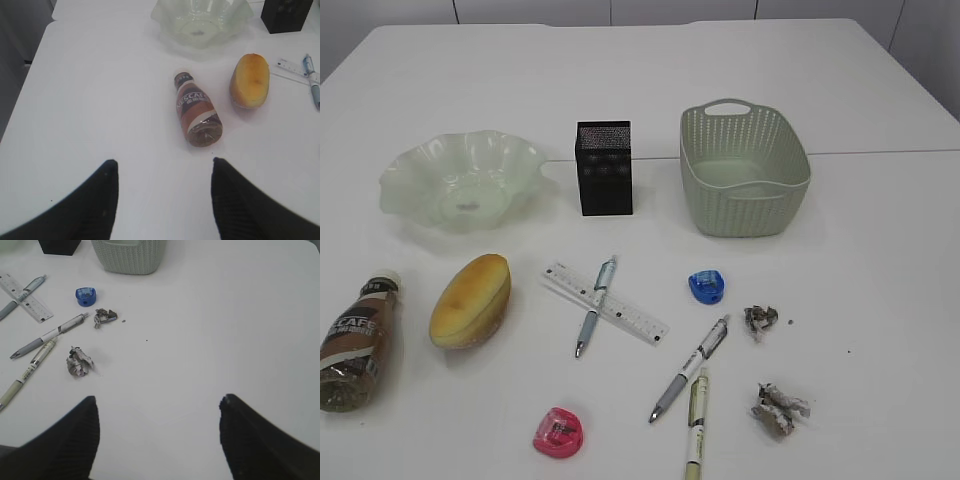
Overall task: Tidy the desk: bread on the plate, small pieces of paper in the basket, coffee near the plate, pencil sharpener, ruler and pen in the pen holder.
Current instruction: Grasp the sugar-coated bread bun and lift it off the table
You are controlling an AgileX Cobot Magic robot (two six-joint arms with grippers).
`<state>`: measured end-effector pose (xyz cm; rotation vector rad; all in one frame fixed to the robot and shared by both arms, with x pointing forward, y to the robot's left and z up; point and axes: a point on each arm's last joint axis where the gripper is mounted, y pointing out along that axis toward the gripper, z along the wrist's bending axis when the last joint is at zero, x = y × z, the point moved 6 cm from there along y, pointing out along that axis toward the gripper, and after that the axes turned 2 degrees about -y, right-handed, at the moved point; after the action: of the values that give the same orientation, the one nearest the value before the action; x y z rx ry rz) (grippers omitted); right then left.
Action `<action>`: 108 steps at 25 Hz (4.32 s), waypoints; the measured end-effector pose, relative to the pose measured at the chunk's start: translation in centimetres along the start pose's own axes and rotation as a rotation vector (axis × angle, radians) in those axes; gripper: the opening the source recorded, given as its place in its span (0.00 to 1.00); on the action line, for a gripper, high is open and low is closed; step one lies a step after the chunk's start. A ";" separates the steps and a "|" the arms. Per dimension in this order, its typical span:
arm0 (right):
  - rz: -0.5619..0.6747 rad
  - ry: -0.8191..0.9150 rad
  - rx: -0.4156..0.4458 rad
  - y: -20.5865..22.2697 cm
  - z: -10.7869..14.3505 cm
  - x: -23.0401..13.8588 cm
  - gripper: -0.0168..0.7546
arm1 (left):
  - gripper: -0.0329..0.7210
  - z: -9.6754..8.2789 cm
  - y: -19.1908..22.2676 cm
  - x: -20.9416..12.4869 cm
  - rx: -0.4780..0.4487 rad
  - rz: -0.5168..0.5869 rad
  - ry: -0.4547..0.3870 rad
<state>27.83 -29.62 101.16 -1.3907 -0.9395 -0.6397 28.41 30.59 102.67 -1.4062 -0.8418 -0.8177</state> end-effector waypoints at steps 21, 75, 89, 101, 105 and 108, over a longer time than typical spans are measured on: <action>-0.042 -0.033 -0.007 -1.3 -0.2 1.3 0.74 | 0.62 -0.2 -1.6 5.4 -0.002 0.028 -0.002; 0.772 0.187 0.268 22.6 3.6 16.8 0.74 | 0.84 -14.2 34.7 3.8 -0.177 1.055 0.158; 0.715 0.181 0.270 22.5 3.5 18.7 0.74 | 0.84 -15.9 37.1 0.2 -0.203 1.088 0.173; 0.663 0.175 0.272 22.1 3.4 20.4 0.74 | 0.49 -16.0 37.6 -0.4 -0.192 1.141 0.205; 0.663 0.175 0.272 22.1 3.4 20.4 0.74 | 0.43 -16.2 37.1 1.2 -0.194 1.161 0.218; 0.663 0.175 0.272 22.1 3.4 20.4 0.74 | 0.43 -16.5 37.1 2.7 -0.201 1.142 0.218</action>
<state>56.29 -20.78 106.61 -1.2734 -0.3639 -0.1190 62.42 14.42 87.16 -1.6267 0.2718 -0.1421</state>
